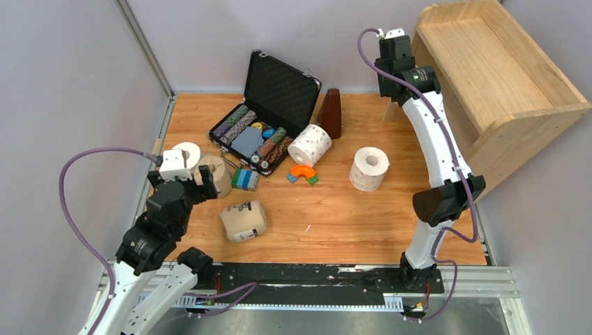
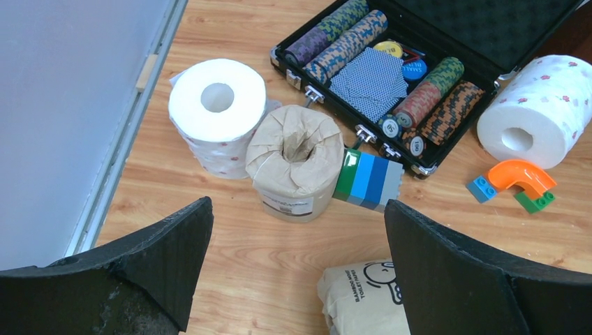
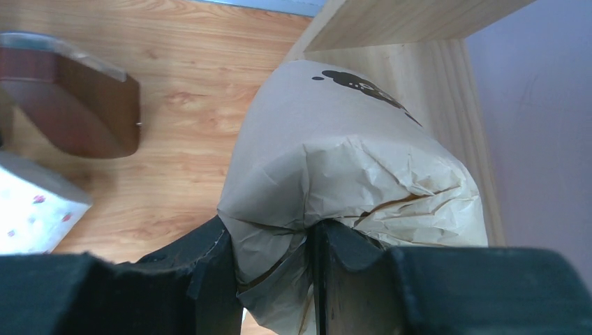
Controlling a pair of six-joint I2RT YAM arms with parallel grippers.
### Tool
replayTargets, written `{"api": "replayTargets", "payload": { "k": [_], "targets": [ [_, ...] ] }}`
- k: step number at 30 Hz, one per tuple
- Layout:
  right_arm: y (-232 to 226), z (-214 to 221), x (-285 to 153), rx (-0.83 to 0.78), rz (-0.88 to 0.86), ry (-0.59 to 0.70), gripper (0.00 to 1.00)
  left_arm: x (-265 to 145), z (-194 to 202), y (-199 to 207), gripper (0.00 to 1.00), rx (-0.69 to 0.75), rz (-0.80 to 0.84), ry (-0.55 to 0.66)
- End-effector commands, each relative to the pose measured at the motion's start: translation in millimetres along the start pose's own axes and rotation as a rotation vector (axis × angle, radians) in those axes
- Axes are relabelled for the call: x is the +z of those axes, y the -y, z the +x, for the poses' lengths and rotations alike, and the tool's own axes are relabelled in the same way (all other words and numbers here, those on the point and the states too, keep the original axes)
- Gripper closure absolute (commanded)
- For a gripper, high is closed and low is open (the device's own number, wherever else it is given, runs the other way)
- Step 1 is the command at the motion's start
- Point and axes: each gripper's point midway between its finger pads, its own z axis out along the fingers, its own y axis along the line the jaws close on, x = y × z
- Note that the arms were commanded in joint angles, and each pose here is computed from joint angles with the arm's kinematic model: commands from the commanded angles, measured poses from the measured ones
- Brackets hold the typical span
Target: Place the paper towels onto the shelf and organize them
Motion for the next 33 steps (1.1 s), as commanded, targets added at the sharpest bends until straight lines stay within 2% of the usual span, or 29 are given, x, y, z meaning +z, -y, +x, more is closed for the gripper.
{"api": "replayTargets", "payload": {
  "k": [1,6,17,21,25,33],
  "targets": [
    [25.4,-29.7,17.5,0.037,0.064,0.094,0.72,6.2,-2.0,6.4,0.0,0.008,0.015,0.001],
    [44.0,-27.2,42.6,0.063,0.14,0.084,0.71,9.9,1.3,10.2,0.0,0.023,0.024,-0.02],
    [52.7,-30.2,77.8,0.051,0.153,0.095,0.66,13.9,5.2,15.1,0.0,0.04,0.038,-0.041],
    [56.4,-28.9,82.8,0.048,0.182,0.089,0.53,14.1,6.3,14.8,0.0,0.041,0.036,-0.044],
    [63.6,-38.8,72.4,0.051,0.206,0.12,0.45,14.7,6.4,14.3,0.0,0.043,0.031,-0.045],
    [85.0,-63.7,43.2,0.05,0.283,0.217,0.35,15.8,7.7,14.8,0.0,0.049,0.03,-0.053]
  ]
}}
